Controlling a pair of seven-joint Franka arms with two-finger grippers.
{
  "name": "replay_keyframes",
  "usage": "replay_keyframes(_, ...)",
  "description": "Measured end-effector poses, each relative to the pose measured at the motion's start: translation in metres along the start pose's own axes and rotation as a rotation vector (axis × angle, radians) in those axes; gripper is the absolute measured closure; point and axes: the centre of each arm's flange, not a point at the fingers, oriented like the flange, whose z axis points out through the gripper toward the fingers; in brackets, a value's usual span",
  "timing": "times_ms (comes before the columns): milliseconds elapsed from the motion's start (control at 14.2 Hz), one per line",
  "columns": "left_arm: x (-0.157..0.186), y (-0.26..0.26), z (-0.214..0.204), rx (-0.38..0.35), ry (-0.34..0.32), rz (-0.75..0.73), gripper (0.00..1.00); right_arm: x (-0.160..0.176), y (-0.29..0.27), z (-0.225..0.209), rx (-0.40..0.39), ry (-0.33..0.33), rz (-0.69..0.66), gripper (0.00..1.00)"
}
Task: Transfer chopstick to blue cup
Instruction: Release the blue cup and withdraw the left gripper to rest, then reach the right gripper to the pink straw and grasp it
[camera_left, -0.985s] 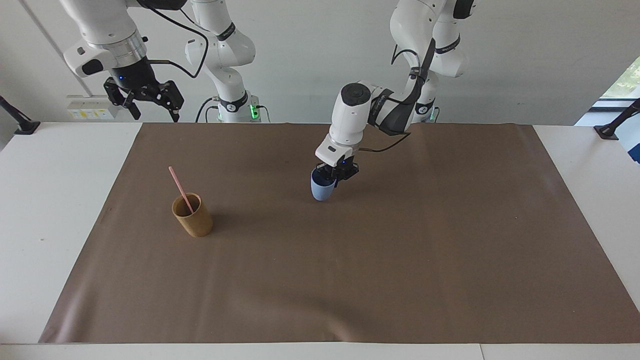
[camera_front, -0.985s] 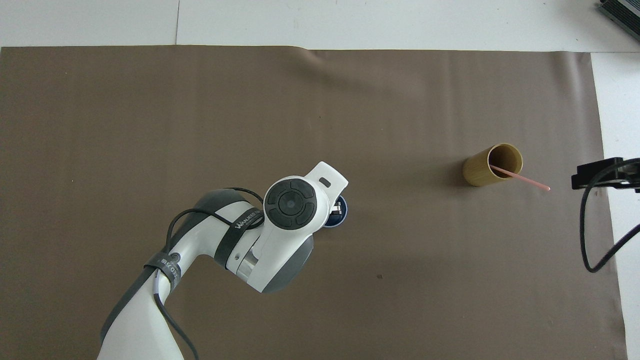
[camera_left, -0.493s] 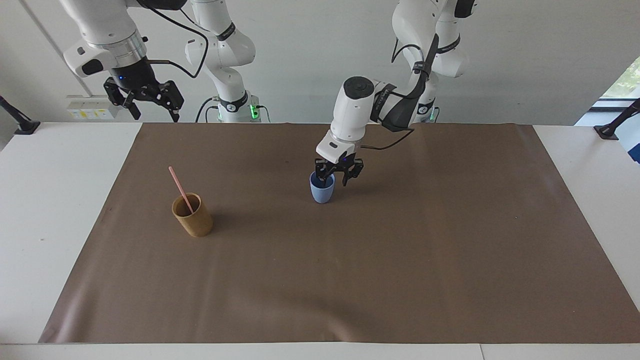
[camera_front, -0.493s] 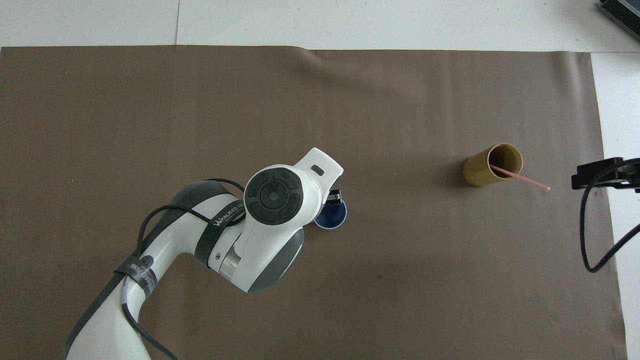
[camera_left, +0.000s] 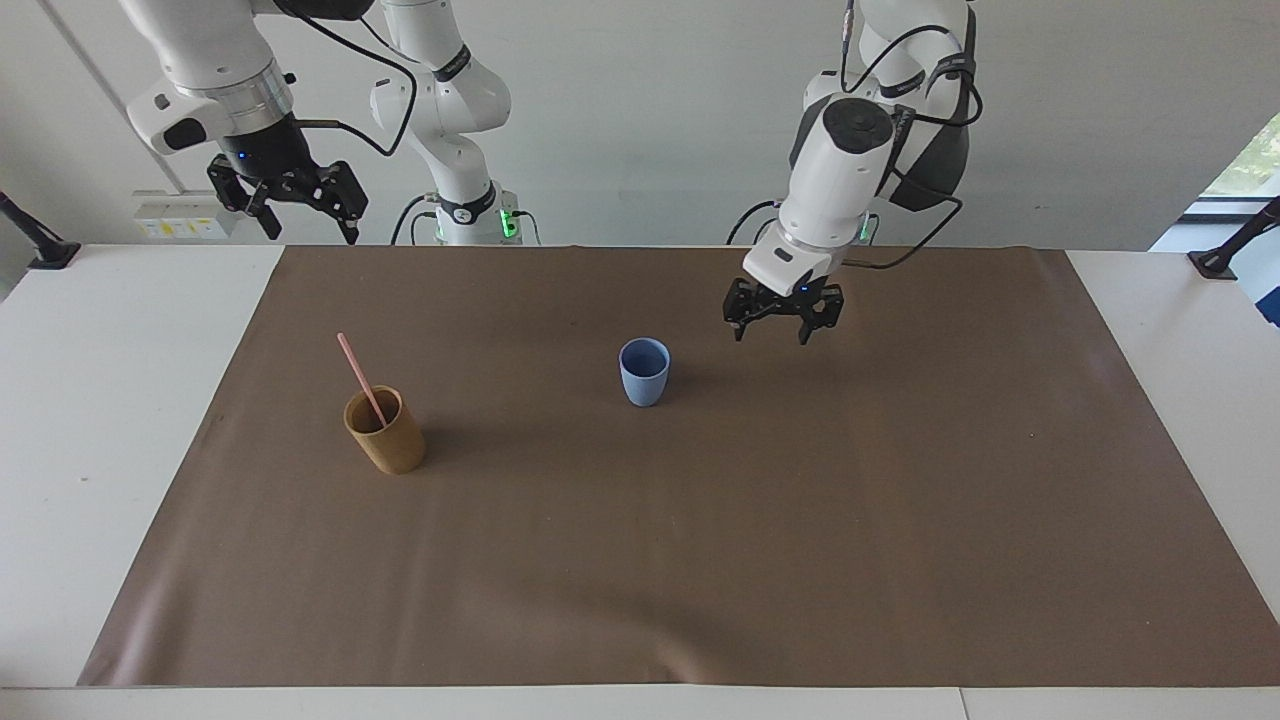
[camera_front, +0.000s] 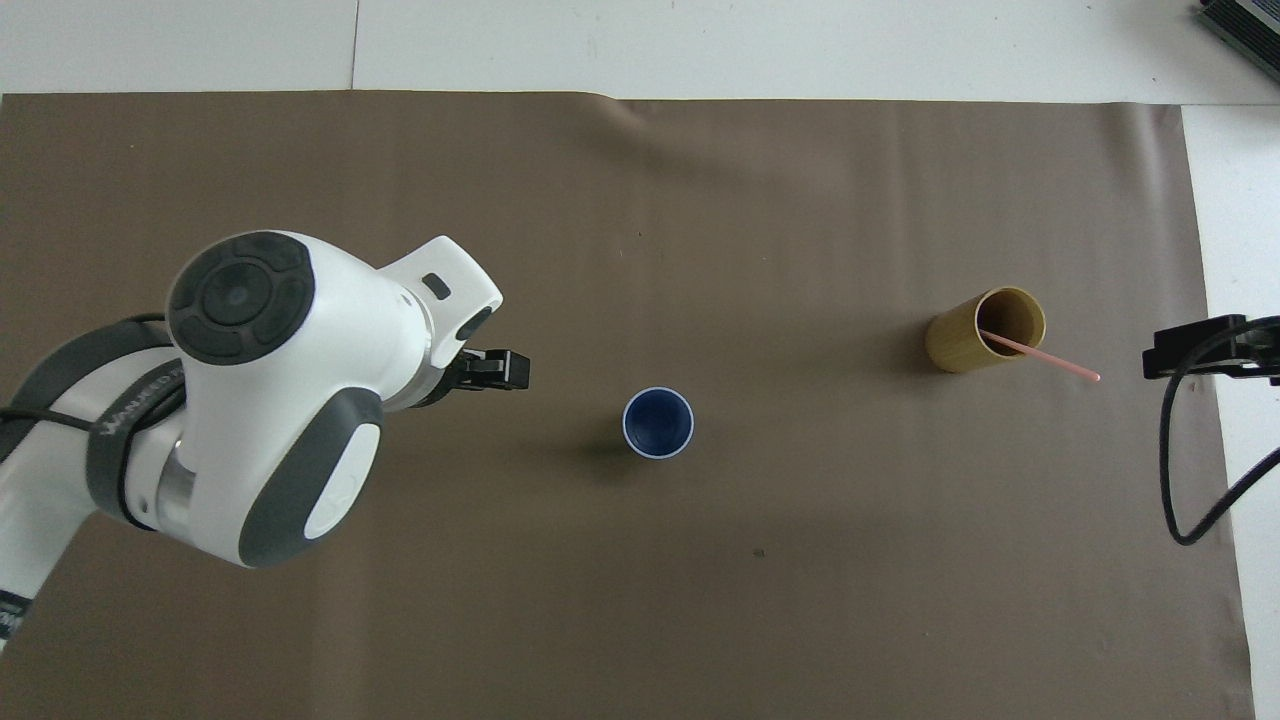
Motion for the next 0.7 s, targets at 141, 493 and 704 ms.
replay_keyframes(141, 0.006, -0.055, -0.02, 0.001, 0.007, 0.058, 0.0, 0.0, 0.0, 0.0, 0.0, 0.0, 0.0, 0.0)
replay_keyframes(493, 0.016, -0.136, -0.103, 0.003, 0.046, 0.074, 0.0, -0.003, -0.004, 0.0, 0.0, -0.016, -0.015, 0.0)
replay_keyframes(704, 0.01, -0.158, -0.161, 0.019, 0.059, 0.06, 0.0, -0.003, -0.016, -0.003, 0.0, -0.004, -0.1, 0.0)
